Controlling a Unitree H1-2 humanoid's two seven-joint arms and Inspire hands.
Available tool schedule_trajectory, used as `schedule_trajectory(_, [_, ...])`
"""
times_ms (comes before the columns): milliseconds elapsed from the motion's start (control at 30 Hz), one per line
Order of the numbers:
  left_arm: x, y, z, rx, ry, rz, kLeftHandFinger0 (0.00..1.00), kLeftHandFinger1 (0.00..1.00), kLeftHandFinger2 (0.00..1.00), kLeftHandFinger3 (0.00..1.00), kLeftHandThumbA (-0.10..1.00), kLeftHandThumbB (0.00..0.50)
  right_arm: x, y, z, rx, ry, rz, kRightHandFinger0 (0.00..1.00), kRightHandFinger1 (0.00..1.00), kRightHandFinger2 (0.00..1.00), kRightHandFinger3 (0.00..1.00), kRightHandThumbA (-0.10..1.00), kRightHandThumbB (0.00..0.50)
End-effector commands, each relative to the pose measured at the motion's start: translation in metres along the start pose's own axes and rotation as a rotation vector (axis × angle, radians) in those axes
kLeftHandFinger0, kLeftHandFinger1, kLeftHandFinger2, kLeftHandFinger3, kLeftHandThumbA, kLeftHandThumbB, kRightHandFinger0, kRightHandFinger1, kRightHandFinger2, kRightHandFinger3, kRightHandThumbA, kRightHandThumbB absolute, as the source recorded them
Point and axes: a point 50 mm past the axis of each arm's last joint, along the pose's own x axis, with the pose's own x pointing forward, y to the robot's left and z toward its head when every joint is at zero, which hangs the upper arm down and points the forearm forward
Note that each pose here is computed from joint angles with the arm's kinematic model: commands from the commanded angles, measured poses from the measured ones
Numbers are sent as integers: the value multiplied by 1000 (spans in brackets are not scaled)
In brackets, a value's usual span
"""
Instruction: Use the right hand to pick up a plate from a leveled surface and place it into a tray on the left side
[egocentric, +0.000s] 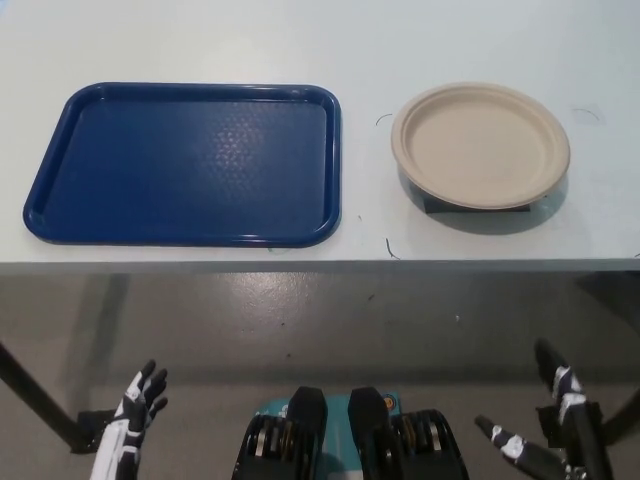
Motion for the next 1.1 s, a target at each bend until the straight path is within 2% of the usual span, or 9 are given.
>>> schedule_trajectory(0, [4, 3, 17, -22, -92, -2, 1000, 1000, 1000, 1000, 1000, 57, 10, -4, 42, 89, -197, -24, 1000, 1000, 1000, 1000, 1000, 261])
schedule_trajectory(133, [4, 3, 16, -18, -84, -6, 1000, 1000, 1000, 1000, 1000, 63, 19, 2, 71, 201, -248, 0, 1000, 1000, 1000, 1000, 1000, 234])
schedule_trajectory(233, [4, 2, 14, -16, -69, -9, 1000, 1000, 1000, 1000, 1000, 65, 23, 5, 84, 364, -212, 45, 1000, 1000, 1000, 1000, 1000, 325])
schedule_trajectory(367, [4, 4, 10, -16, -64, -14, 1000, 1000, 1000, 1000, 1000, 30, 29, 7, 94, 860, -102, 95, 1000, 1000, 1000, 1000, 1000, 458])
schedule_trajectory(400, [4, 5, 10, -16, -62, -13, 1000, 1000, 1000, 1000, 1000, 31, 31, 7, 95, 914, -99, 110, 1000, 1000, 1000, 1000, 1000, 457])
schedule_trajectory(467, [4, 6, 9, -15, -61, -12, 1000, 1000, 1000, 1000, 1000, 27, 38, 7, 101, 1113, -74, 143, 1000, 1000, 1000, 1000, 992, 500])
schedule_trajectory(633, [3, 6, 9, -23, -55, -20, 1000, 1000, 1000, 1000, 1000, 40, 53, 2, 103, 1336, -53, 183, 1000, 1000, 1000, 1000, 1000, 472])
schedule_trajectory(867, [4, 7, 6, -16, -45, -15, 1000, 1000, 1000, 1000, 1000, 25, 75, 9, 113, 1468, -29, 36, 1000, 1000, 1000, 1000, 1000, 468])
schedule_trajectory(1067, [5, 7, 5, 9, -42, -25, 1000, 1000, 1000, 1000, 1000, 36, 89, 15, 130, 1535, -51, 45, 1000, 1000, 1000, 1000, 1000, 462])
